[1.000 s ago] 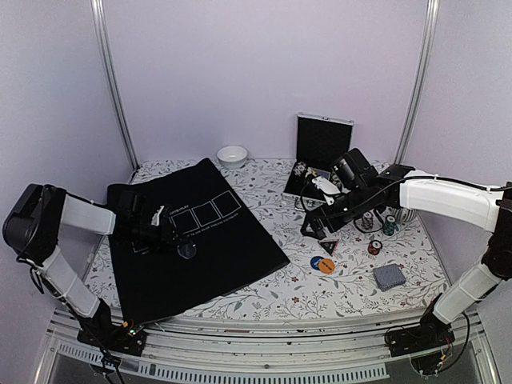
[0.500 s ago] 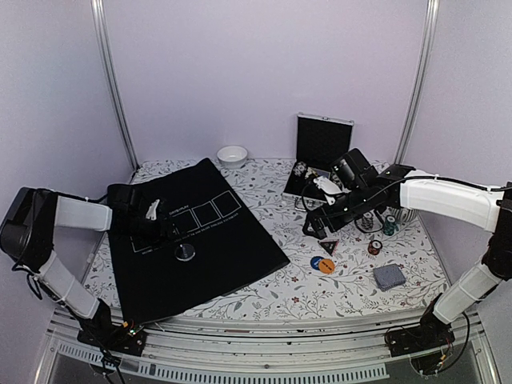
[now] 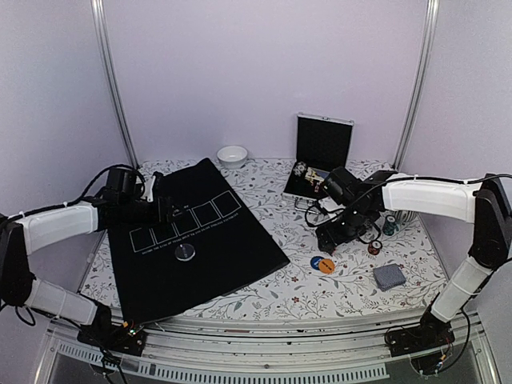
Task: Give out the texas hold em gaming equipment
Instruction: Place the dealer button on the poker table mat, then move the big blind button to the center of the board.
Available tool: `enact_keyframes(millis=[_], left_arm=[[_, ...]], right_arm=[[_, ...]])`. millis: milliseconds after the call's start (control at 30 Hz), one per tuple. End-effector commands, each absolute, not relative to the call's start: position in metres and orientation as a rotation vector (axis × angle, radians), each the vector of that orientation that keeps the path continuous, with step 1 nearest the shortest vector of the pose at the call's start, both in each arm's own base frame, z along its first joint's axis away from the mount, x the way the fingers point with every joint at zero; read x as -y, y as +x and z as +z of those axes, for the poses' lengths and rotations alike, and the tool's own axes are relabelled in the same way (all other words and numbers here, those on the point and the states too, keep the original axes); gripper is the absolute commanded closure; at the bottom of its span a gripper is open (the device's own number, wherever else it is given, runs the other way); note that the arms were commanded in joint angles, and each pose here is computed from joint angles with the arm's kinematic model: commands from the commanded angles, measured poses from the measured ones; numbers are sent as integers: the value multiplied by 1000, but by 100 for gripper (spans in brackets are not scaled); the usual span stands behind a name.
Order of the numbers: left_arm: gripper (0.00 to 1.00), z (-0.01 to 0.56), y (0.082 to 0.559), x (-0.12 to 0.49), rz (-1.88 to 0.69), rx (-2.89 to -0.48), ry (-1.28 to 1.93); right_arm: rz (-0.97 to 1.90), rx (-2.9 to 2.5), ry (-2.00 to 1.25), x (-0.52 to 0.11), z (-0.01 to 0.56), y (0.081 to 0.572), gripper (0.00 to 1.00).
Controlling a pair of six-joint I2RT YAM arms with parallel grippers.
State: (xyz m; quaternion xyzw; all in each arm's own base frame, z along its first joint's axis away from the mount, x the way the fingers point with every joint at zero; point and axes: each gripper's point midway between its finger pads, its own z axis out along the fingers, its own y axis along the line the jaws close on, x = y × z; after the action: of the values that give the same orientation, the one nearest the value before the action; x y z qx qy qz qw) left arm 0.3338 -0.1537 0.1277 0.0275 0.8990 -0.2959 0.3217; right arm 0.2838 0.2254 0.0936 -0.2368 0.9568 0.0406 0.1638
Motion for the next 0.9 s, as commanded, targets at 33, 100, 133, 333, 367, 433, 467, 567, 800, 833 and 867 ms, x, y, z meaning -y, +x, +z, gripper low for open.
enact_keyframes(millis=[33,100,133,333,367,433,467,567,800,833,867], left_arm=[[28,160,328,165,-734,-2286,142],[28,164,327,170,-747,-2277,152],[28,165,326,171,-753,-2277,153],[28,162,326,175,-760,-2279,165],[28,161,325,175,-760,-2281,165],[28,159,325,175,-760,-2281,164],[28,159,325,176,-762,-2280,165],[28,154,325,177,-767,-2288,167],[28,150,325,179,-779,-2301,171],[28,150,325,179,-778,-2300,172],[28,151,326,179,-776,-2298,172]], right_arm=[[280,-2844,-760,-246,67,262,24],[348,-2822,-850,-260,64,260,24],[351,-2834,-878,-261,58,258,24],[175,-2907,-944,-255,34,269,26],[160,-2920,-945,-253,30,268,28],[148,-2922,-941,-250,28,267,32],[147,-2920,-935,-250,28,267,36],[135,-2910,-937,-248,27,268,42],[13,-2943,-949,-235,9,268,49],[6,-2945,-948,-234,8,269,49],[-1,-2947,-949,-233,7,268,50]])
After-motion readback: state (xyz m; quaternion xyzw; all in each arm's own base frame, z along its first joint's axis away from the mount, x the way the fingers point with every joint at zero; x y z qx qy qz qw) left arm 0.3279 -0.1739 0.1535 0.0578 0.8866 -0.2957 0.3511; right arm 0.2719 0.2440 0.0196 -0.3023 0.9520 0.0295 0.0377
